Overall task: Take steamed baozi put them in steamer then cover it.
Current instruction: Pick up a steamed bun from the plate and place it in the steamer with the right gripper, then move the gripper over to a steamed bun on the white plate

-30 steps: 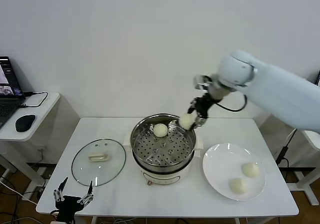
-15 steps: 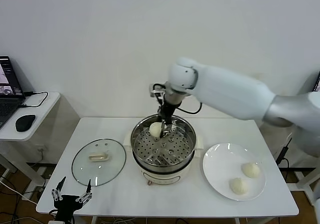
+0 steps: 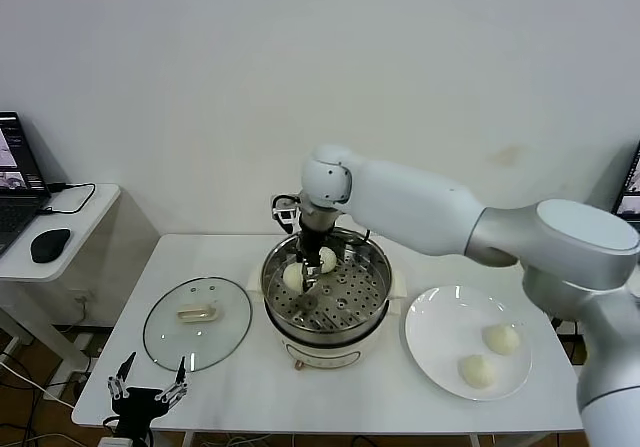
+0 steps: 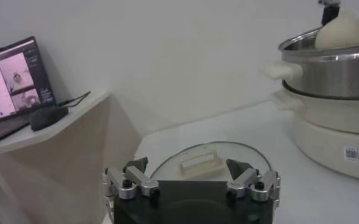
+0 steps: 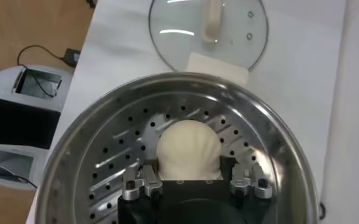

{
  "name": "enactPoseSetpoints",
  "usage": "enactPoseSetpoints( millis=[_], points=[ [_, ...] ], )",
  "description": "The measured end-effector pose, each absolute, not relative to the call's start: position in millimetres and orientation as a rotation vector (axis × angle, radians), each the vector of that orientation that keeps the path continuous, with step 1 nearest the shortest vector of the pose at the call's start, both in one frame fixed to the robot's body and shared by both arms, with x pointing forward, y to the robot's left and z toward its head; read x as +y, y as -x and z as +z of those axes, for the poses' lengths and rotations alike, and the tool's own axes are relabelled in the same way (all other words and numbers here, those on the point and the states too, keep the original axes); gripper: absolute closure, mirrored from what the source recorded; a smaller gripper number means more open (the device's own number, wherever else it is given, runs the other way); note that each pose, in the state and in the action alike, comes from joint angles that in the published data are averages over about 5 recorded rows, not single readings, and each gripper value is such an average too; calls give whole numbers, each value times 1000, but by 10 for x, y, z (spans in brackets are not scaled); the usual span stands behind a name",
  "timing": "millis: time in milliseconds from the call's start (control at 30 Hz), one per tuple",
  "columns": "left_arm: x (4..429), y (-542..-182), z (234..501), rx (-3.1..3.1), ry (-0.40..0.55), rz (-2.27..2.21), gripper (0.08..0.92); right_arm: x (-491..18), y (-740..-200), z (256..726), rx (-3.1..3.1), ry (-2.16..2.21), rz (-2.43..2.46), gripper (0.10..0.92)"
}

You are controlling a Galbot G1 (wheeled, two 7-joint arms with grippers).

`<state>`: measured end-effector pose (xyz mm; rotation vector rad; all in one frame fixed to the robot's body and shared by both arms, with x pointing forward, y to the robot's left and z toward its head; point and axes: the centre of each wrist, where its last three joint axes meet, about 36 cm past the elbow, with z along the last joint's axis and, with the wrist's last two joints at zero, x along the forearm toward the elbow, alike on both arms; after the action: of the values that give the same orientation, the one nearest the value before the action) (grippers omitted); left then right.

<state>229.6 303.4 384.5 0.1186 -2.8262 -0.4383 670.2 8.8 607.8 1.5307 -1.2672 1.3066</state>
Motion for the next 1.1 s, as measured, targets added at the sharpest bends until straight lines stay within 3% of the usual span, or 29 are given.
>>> enactPoseSetpoints(
  millis=[267,567,867,1100],
  points=[
    [3024,-2300,3824,-2824,-119,-430,177,164,-6702,5916,-1265,-1525,1306,399],
    [3008,-2297,3828,-2824,-113,-426,177,100,-6719,5980,-1300,-1523,1295,212],
    [2973,-2316,3879,-2833,-100,-418,177,-201,-6695,6333,-1356,-1537,1294,199],
    [2969,-2310,3892,-2830,-88,-415,177,-850,-6612,6826,-1405,-1541,1316,200]
  ],
)
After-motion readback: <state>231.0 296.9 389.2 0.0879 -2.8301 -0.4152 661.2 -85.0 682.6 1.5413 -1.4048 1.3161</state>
